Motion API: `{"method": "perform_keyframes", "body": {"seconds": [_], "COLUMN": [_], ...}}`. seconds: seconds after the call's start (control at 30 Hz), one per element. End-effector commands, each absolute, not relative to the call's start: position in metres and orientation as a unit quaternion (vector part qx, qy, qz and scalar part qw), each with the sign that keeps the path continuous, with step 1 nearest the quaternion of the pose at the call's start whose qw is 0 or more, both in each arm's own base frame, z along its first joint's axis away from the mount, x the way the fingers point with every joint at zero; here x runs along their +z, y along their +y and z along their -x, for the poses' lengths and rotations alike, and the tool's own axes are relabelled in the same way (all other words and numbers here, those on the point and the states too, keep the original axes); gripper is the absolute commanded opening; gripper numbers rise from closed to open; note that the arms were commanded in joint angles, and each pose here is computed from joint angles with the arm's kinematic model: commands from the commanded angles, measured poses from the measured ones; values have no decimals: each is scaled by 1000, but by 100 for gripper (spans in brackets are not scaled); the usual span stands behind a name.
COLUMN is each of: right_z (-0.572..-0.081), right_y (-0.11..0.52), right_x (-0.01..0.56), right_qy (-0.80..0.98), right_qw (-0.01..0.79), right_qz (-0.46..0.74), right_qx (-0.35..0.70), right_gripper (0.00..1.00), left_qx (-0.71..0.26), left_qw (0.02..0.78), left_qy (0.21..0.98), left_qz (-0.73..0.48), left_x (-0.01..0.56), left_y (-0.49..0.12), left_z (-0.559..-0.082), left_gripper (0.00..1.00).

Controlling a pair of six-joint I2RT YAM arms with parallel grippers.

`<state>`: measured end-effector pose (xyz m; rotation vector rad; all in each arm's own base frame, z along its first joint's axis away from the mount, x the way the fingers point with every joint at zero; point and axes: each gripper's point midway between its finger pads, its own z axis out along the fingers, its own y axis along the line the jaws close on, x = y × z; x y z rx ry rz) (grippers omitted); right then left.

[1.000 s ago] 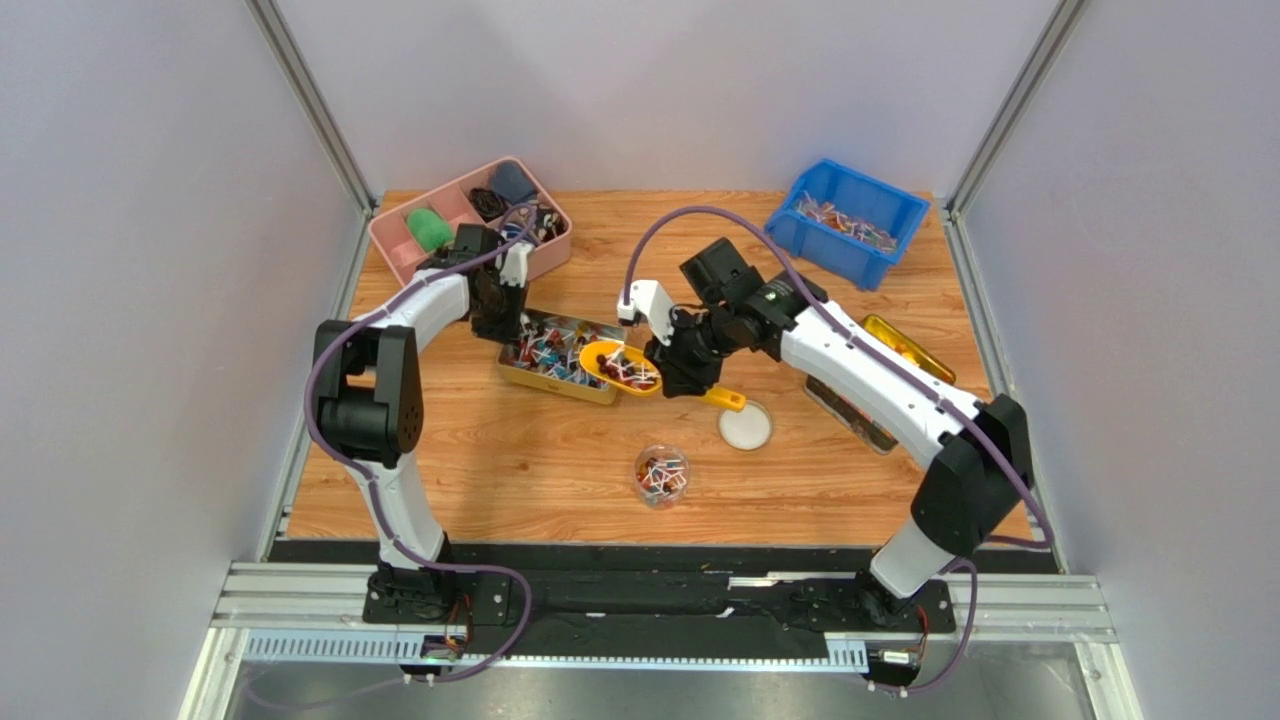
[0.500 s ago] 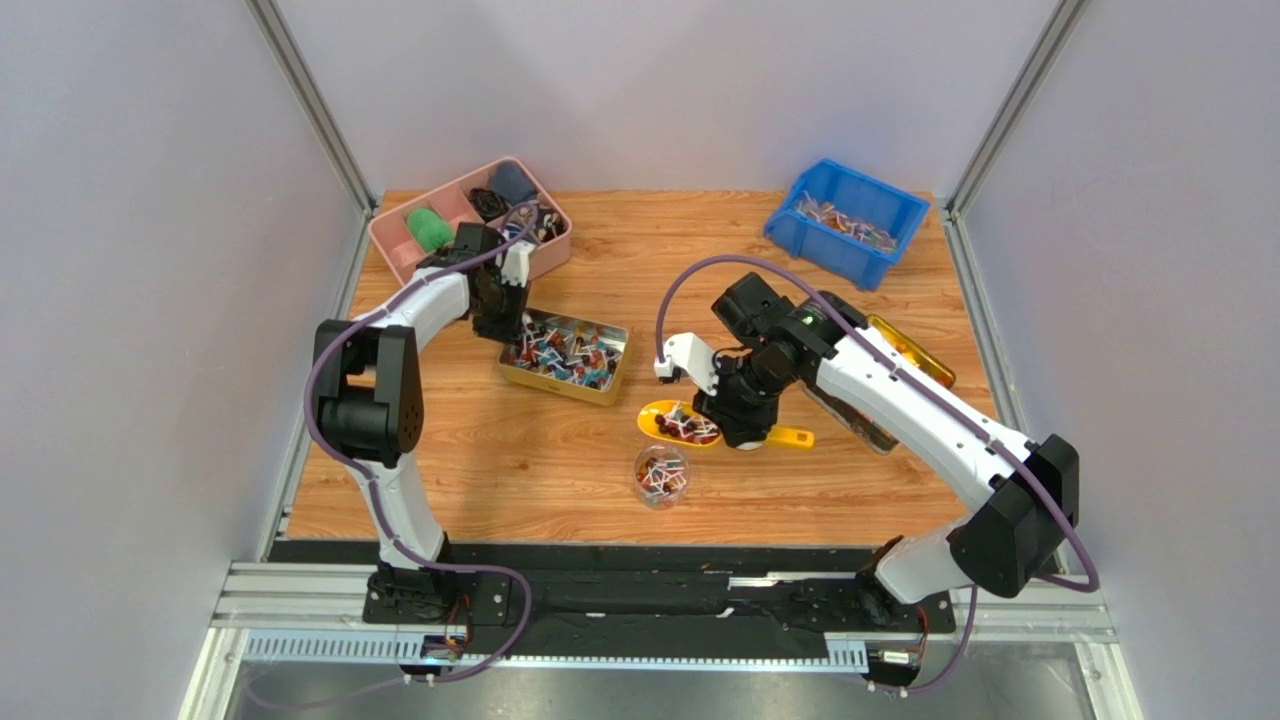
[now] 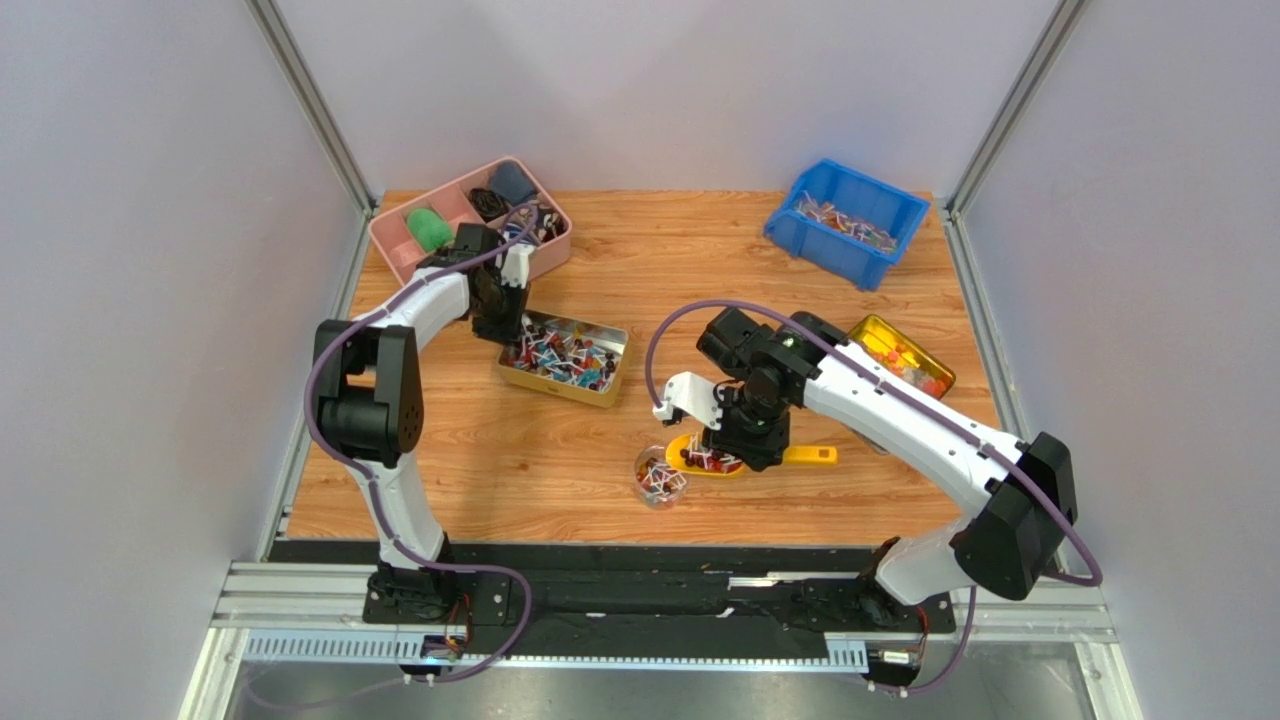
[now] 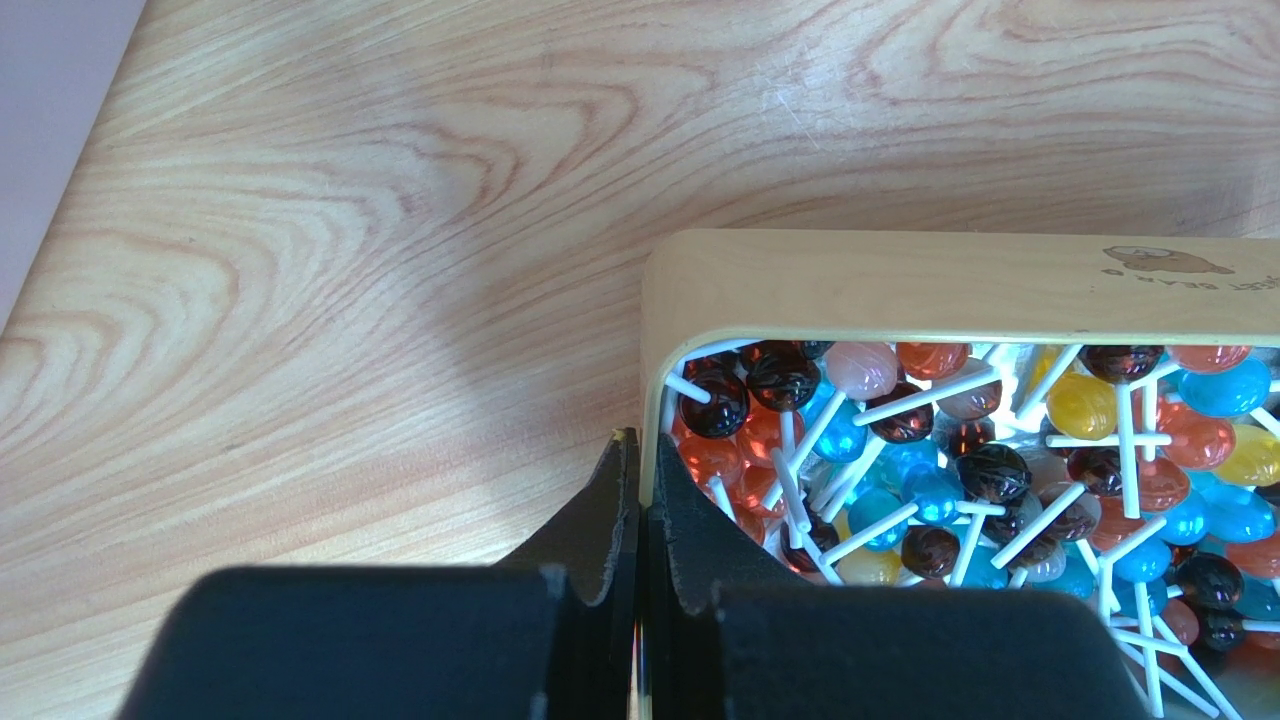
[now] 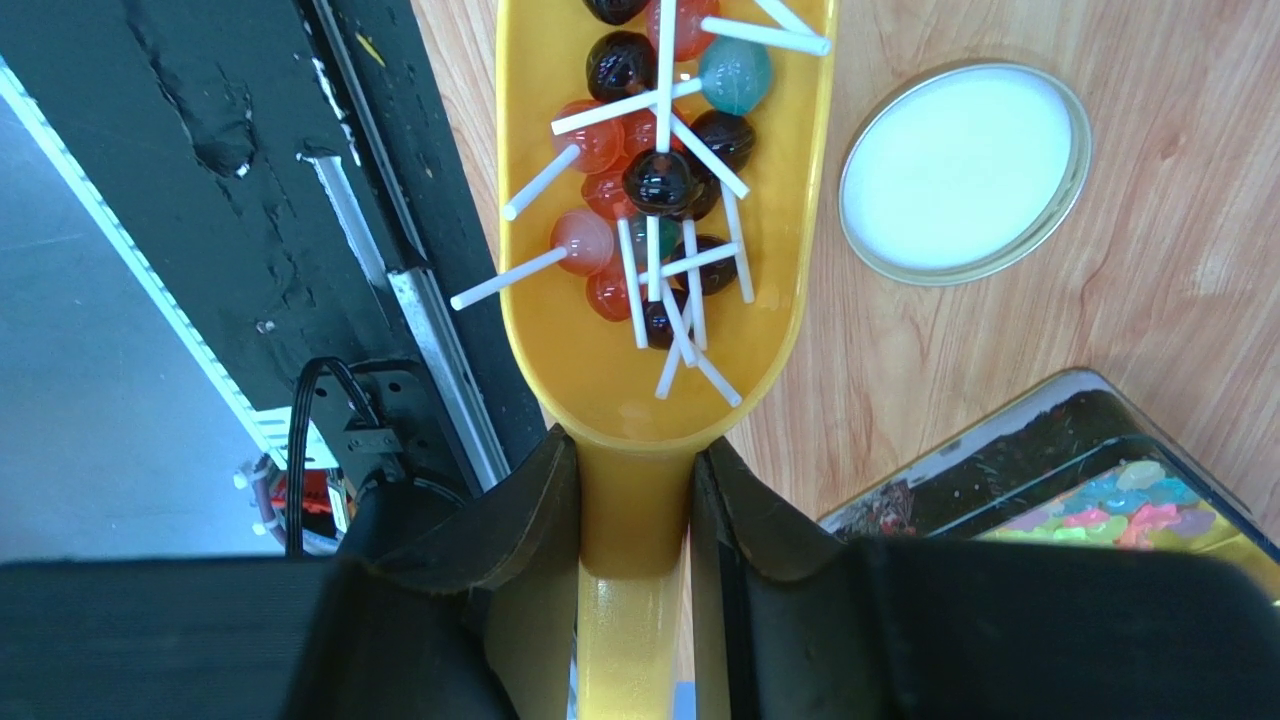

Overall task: Pack the candies
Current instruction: Place the fake candies in the packing bottle.

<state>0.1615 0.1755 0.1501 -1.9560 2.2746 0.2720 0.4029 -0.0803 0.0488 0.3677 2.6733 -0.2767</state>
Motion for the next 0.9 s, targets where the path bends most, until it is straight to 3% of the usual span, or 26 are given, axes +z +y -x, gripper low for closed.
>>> {"method": "perform_keyframes", "body": {"seconds": [0.0, 0.87], "right_z": [-163, -173], "right_y": [170, 171], "right_x": [149, 138], "right_qy": [759, 725], "right_qw": [54, 29], "right_qz": [647, 687], "right_qx": [48, -30], "right_gripper": [0, 0], "left_qx": [-114, -107], "left_qw": [243, 242], "left_qy": [953, 955], "left_qz": [-139, -137], "left_x": [69, 66], "left_y": [-85, -83], "left_z": [-418, -420], "left_gripper": [0, 0]}}
